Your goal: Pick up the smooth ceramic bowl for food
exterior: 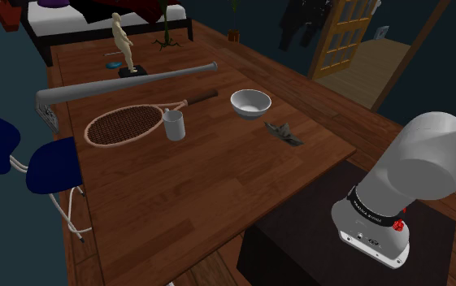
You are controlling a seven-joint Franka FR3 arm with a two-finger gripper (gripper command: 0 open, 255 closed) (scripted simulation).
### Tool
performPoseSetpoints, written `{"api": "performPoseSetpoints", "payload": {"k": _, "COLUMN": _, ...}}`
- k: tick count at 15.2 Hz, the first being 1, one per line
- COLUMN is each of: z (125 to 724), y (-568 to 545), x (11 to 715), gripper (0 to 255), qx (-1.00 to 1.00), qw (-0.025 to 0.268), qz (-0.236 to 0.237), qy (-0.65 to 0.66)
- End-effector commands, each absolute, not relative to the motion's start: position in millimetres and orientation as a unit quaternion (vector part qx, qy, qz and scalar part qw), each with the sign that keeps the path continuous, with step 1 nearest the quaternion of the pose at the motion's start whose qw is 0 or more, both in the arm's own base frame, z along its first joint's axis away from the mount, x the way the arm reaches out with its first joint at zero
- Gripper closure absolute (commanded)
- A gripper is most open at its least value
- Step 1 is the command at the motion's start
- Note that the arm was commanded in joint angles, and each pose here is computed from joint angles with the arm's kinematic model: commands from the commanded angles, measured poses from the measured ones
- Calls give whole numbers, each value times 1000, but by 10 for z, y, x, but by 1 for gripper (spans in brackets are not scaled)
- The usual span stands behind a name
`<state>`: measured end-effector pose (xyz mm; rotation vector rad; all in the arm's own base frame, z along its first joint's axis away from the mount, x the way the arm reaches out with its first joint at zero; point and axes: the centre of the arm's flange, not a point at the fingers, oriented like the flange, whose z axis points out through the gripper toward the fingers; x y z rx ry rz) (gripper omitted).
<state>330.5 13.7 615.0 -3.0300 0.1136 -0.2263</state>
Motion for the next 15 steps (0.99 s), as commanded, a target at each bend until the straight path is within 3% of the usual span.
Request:
{"api": "performPoseSetpoints", "payload": {"k": 1, "z": 6150, "y": 137, "x": 3305, "gripper": 0, "qx": -995, "qw": 50, "qz": -74, "qy": 37}}
{"api": "performPoseSetpoints", "payload": {"k": 15, "z": 4986, "y": -1126, "x": 4272, "gripper": 0, "qx": -993, "qw": 97, "qz": -56, "qy": 39}}
